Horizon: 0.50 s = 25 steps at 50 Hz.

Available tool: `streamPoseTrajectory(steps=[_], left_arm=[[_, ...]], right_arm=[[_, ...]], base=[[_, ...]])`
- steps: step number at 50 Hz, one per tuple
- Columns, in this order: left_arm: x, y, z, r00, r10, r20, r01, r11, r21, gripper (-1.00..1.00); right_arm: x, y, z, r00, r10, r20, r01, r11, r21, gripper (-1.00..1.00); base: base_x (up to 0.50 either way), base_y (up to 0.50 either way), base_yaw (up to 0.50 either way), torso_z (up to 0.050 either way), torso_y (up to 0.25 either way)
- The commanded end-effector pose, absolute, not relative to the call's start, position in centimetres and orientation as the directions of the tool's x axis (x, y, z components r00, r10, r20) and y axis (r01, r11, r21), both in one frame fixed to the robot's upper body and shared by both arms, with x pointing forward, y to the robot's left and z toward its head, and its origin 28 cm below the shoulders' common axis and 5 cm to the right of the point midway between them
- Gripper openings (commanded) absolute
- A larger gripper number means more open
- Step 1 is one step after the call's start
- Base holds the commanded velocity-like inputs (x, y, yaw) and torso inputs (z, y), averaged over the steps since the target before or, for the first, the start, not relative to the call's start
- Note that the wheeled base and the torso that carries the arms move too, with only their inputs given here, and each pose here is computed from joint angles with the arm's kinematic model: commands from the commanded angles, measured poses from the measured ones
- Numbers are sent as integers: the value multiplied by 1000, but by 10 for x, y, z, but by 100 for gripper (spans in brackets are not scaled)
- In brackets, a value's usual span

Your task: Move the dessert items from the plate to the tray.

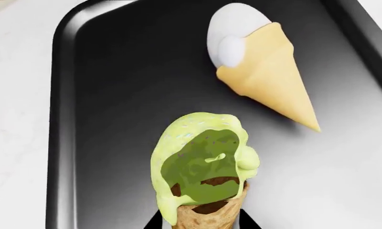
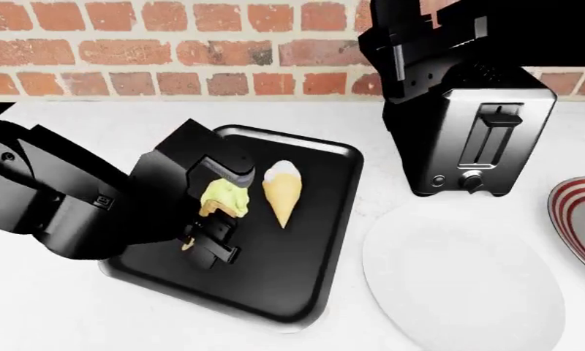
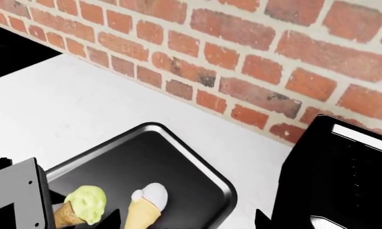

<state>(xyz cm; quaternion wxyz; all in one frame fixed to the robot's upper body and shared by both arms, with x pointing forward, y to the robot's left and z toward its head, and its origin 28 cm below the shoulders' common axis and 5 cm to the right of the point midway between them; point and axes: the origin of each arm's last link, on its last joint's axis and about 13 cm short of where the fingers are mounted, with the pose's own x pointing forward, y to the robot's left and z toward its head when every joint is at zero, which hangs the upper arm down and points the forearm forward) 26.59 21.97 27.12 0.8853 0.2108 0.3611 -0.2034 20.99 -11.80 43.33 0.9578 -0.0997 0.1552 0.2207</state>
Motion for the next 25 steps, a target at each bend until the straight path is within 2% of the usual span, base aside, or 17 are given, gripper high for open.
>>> streamPoseTrajectory(steps=[1, 2, 3, 9, 16, 25], left_arm=[[276, 220, 266, 653, -194, -732, 508, 829, 234, -100], [276, 220, 266, 654, -193, -731, 507, 829, 235, -100], [276, 220, 267, 655, -193, -730, 507, 829, 236, 100], [274, 221, 270, 658, -186, -730, 509, 824, 249, 100], [269, 221, 287, 697, -209, -685, 491, 836, 244, 100], [244, 223, 338, 810, -267, -522, 440, 866, 239, 100]], right_arm=[[211, -121, 427, 856, 384, -346, -446, 887, -119, 100], [211, -122, 427, 856, 384, -347, -445, 887, -118, 100], [211, -122, 427, 856, 383, -347, -445, 888, -119, 100], [210, -122, 428, 857, 382, -345, -443, 889, -117, 100], [211, -122, 424, 856, 382, -349, -443, 890, -110, 100], [206, -129, 426, 879, 361, -313, -411, 905, -110, 100]], base=[[0, 0, 0, 0, 0], [0, 0, 0, 0, 0], [0, 0, 0, 0, 0], [0, 0, 0, 0, 0], [0, 0, 0, 0, 0], [0, 0, 0, 0, 1]])
